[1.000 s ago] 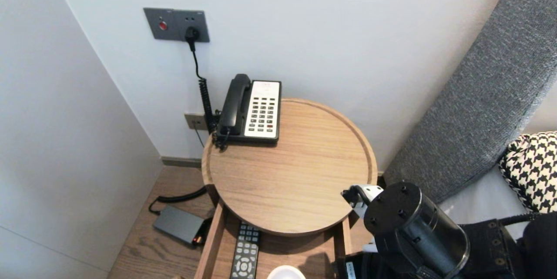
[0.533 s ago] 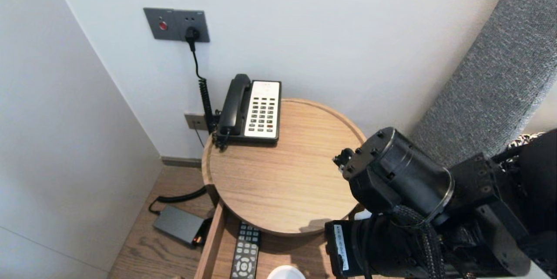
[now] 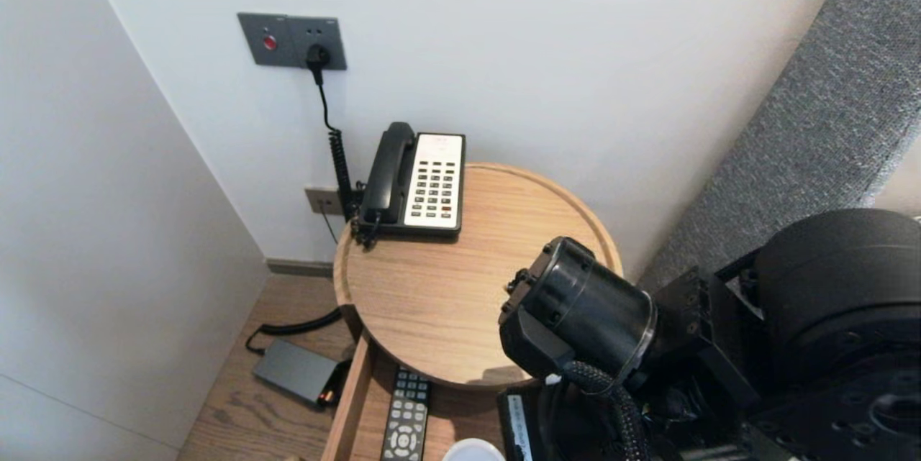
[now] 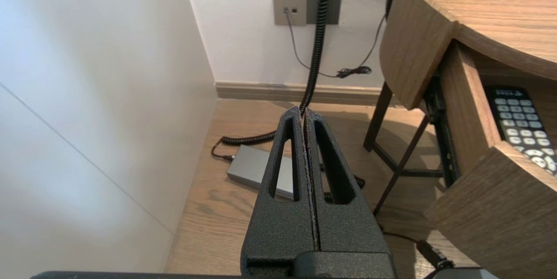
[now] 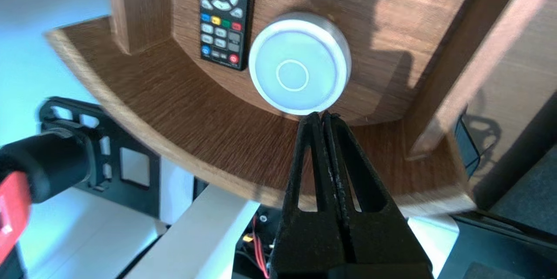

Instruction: Take the remote control out of the drawer one by one and place them on the table

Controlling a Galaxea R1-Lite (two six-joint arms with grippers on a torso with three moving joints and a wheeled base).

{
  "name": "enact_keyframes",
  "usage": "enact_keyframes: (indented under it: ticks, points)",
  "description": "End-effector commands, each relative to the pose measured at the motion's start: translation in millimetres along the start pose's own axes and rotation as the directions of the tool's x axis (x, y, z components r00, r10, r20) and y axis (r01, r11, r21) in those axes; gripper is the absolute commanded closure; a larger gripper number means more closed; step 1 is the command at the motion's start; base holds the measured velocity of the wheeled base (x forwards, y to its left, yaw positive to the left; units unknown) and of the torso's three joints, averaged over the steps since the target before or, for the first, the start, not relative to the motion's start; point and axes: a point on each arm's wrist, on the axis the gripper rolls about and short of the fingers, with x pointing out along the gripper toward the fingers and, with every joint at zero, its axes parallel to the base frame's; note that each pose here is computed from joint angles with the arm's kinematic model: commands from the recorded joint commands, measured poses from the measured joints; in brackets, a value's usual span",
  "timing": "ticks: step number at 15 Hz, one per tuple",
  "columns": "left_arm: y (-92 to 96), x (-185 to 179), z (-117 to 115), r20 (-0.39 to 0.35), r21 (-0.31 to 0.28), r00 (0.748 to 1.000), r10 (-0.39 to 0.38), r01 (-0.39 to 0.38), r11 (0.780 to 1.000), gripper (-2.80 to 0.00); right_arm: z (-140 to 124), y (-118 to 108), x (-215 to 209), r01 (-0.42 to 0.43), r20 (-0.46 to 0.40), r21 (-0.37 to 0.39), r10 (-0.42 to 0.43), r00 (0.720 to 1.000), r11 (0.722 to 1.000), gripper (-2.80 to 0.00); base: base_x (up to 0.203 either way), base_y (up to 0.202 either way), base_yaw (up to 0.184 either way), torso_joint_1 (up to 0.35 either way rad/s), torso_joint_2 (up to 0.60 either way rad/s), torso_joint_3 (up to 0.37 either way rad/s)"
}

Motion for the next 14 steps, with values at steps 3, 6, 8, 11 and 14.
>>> enact_keyframes:
  ticks: [3,6,8,11,14]
  points:
    - [-0.2,1,-3,-0.012,0.001,1.0,0.0,0.0,1.0,0.0,6,7,27,0.058,-0.019,0.008,-0.057,0.998,0.998,-2.8,0.0,0.0,0.0,0.0,0.0,0.0]
    - [-0.2,1,-3,-0.012,0.001,1.0,0.0,0.0,1.0,0.0,9,12,25,0.03,-0.011,0.009,-0.03,0.999,1.0,-2.8,0.0,0.0,0.0,0.0,0.0,0.0]
    - [-0.2,1,-3,-0.012,0.001,1.0,0.0,0.0,1.0,0.0,8,12,32,0.042,-0.026,0.007,-0.042,0.999,0.999,-2.8,0.0,0.0,0.0,0.0,0.0,0.0]
    - [-0.2,1,-3,-0.012,0.001,1.0,0.0,0.0,1.0,0.0,5,8,38,0.066,-0.044,-0.005,-0.066,0.997,0.998,-2.8,0.0,0.0,0.0,0.0,0.0,0.0]
    - [-0.2,1,-3,-0.012,0.001,1.0,0.0,0.0,1.0,0.0,2,4,42,0.086,-0.055,-0.028,-0.087,0.995,0.996,-2.8,0.0,0.0,0.0,0.0,0.0,0.0]
